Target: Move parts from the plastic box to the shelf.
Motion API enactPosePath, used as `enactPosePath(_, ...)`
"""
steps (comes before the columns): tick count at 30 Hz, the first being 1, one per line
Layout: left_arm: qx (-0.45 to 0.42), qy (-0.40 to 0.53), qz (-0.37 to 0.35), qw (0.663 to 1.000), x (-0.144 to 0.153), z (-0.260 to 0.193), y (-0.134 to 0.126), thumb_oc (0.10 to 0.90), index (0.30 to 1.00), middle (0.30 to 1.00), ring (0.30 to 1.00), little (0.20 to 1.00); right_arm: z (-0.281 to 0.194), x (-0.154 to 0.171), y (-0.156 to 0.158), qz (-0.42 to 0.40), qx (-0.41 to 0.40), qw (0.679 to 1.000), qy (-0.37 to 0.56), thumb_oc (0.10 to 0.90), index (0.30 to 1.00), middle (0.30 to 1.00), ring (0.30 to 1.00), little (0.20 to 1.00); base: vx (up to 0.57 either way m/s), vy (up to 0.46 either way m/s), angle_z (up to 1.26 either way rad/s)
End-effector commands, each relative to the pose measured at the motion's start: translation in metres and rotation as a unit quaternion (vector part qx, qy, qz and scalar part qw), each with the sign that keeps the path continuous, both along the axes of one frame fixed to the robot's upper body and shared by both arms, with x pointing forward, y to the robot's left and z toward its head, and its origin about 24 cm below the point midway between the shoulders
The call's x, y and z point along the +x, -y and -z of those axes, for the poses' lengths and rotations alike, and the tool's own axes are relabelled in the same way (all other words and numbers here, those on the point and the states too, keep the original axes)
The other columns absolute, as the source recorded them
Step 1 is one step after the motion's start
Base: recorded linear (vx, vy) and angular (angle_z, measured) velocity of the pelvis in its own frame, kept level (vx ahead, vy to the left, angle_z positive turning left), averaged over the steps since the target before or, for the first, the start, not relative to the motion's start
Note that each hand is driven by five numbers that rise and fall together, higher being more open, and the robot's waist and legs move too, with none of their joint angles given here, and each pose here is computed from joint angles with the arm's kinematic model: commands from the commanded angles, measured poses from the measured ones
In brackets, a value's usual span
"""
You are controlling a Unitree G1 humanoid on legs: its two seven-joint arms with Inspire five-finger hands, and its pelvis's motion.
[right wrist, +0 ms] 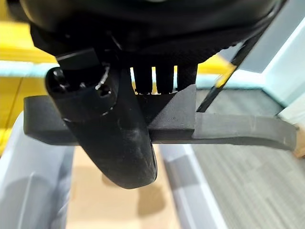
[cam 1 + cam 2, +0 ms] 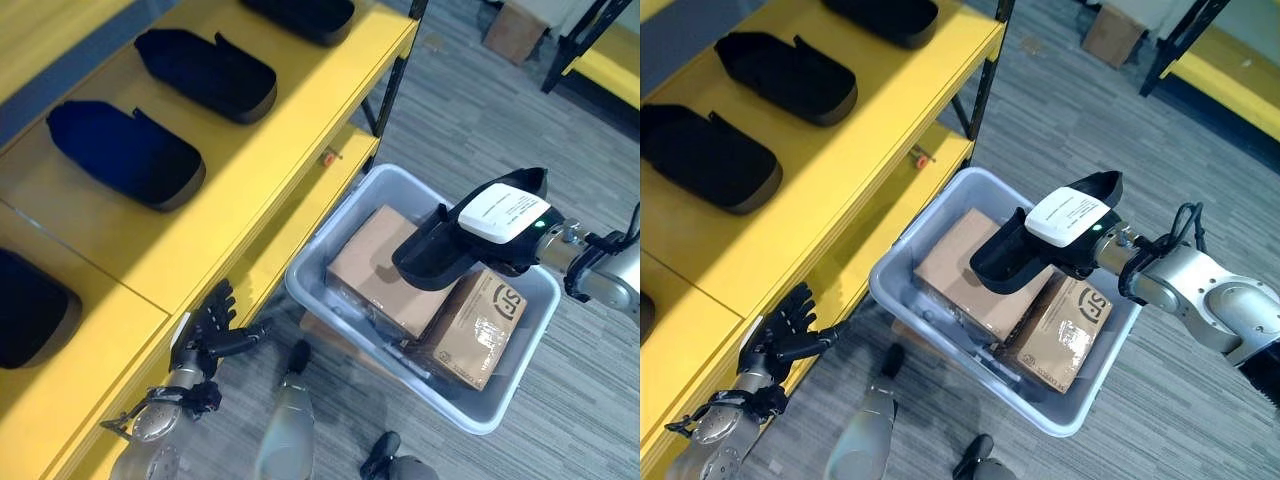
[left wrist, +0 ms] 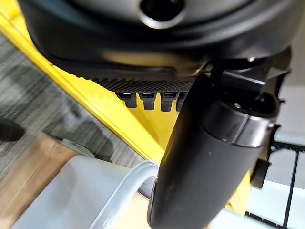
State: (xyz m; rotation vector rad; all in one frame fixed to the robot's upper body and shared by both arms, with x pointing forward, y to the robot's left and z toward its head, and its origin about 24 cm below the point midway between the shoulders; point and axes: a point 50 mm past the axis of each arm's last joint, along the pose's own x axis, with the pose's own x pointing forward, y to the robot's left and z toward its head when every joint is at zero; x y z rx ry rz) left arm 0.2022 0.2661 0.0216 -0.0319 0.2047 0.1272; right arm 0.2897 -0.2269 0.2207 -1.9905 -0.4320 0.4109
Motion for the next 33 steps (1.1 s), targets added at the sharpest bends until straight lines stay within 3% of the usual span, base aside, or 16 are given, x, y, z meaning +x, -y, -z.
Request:
enactPosePath(1, 0.083, 0.12, 0.038, 0.989, 0.016, -0.049, -0.002, 0.9, 1.0, 1.0, 1.0, 1.0, -0.026, -0.001, -0.007, -0.028, 0.067, 0.996, 0.06, 0.4, 0.3, 0.3, 0.3, 0.3, 0.02, 0.036, -0.4)
enactPosePath(6, 0.147, 0.164, 0.028, 0.975, 0.022, -0.067, -0.002, 0.9, 1.0, 1.0, 1.0, 1.0, -0.039, -0.002, -0.017, -0.059, 0.119, 0.987, 0.092, 0.4, 0.3, 0.3, 0.3, 0.3, 0.01, 0.017, -0.5)
enactPosePath(7, 0.219, 0.209, 0.017, 0.953, 0.028, -0.086, 0.0, 0.9, 1.0, 1.0, 1.0, 1.0, -0.046, -0.001, -0.027, -0.087, 0.183, 0.973, 0.114, 0.4, 0.3, 0.3, 0.3, 0.3, 0.01, 0.021, -0.35)
enactPosePath(13, 0.323, 0.288, -0.009, 0.901, 0.039, -0.117, 0.008, 0.9, 1.0, 1.0, 1.0, 1.0, -0.045, 0.001, -0.039, -0.121, 0.271, 0.949, 0.11, 0.4, 0.3, 0.3, 0.3, 0.3, 0.0, 0.012, -0.42)
enactPosePath(14, 0.387, 0.314, -0.016, 0.867, 0.043, -0.131, 0.01, 0.9, 1.0, 1.0, 1.0, 1.0, -0.045, 0.001, -0.04, -0.128, 0.305, 0.938, 0.104, 0.4, 0.3, 0.3, 0.3, 0.3, -0.01, 0.011, -0.07)
enactPosePath(19, 0.487, 0.378, -0.032, 0.787, 0.055, -0.162, 0.018, 0.9, 1.0, 1.0, 1.0, 1.0, -0.04, 0.005, -0.044, -0.145, 0.423, 0.892, 0.063, 0.4, 0.3, 0.3, 0.3, 0.3, -0.01, 0.004, -0.04)
enactPosePath(26, 0.535, 0.411, -0.048, 0.736, 0.058, -0.176, 0.025, 0.9, 1.0, 1.0, 1.0, 1.0, -0.035, 0.013, -0.045, -0.148, 0.516, 0.844, 0.007, 0.4, 0.3, 0.3, 0.3, 0.3, 0.0, -0.001, -0.08)
enactPosePath(33, 0.584, 0.431, -0.025, 0.687, 0.062, -0.186, 0.035, 0.9, 1.0, 1.0, 1.0, 1.0, -0.039, 0.02, -0.046, -0.152, 0.555, 0.818, -0.023, 0.4, 0.3, 0.3, 0.3, 0.3, 0.0, -0.007, -0.1)
